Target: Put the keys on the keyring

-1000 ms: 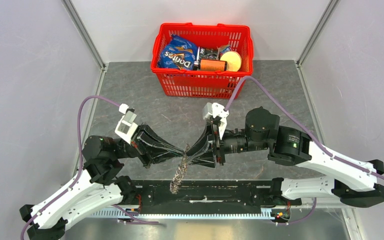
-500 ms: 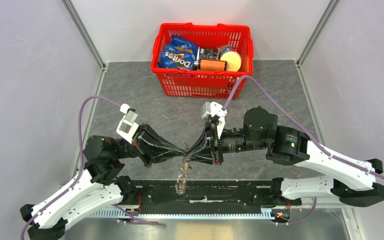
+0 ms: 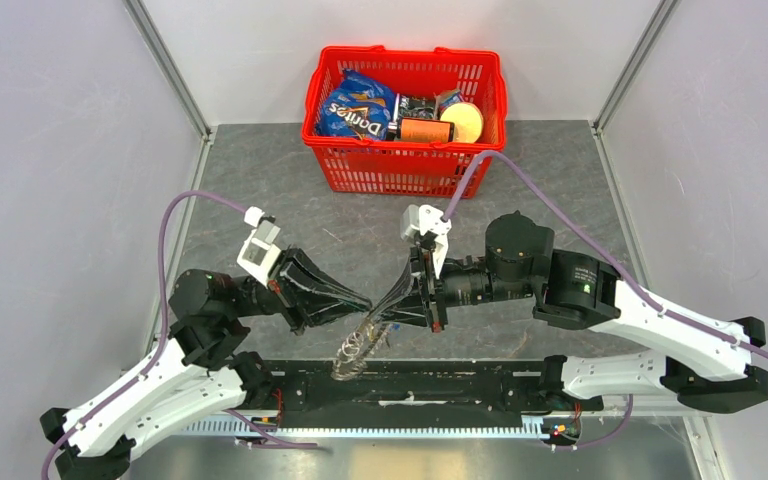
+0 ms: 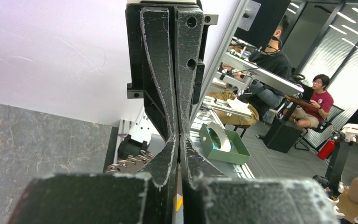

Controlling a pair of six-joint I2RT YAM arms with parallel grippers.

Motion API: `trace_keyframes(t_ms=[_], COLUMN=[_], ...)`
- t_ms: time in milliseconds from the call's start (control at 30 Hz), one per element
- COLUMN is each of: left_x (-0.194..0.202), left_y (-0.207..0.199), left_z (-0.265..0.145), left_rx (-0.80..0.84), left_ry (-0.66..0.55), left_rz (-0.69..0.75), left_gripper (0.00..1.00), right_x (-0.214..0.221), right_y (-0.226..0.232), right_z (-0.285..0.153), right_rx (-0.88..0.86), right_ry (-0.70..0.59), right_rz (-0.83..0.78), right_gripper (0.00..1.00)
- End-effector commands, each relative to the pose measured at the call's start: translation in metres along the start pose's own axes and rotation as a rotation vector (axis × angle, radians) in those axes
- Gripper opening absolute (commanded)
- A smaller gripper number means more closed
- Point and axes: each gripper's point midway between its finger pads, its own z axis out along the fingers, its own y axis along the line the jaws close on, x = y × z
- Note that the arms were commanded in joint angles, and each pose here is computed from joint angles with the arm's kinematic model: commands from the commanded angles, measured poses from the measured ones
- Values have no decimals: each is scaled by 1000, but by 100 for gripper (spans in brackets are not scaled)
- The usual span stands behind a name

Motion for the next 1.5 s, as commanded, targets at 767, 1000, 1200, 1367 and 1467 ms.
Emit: trace_keyframes(t_ms=[767,1000,1200,1367,1467], left_x=[54,62,68,70,70], left_y=[-7,-10,-12,-13,-13], left_z=[-13,-16,-20,-25,-27], left_rx=[27,57,65,50,40], left_ry=[380,412,439,454,461], left_rz=[-138,-167,-189,-183,-181], left_gripper=[61,56,49,48,47], right_x=[32,36,38,37,39], right_y=[17,9,5,6,6], right_z=[-3,4,5,3,2], right_rx=[-130,-106,-89,-87,-87], right_ry=[290,317,345,354,363], right_rz=[-48,-47,-51,-51,-49], right_gripper=[0,0,0,0,0])
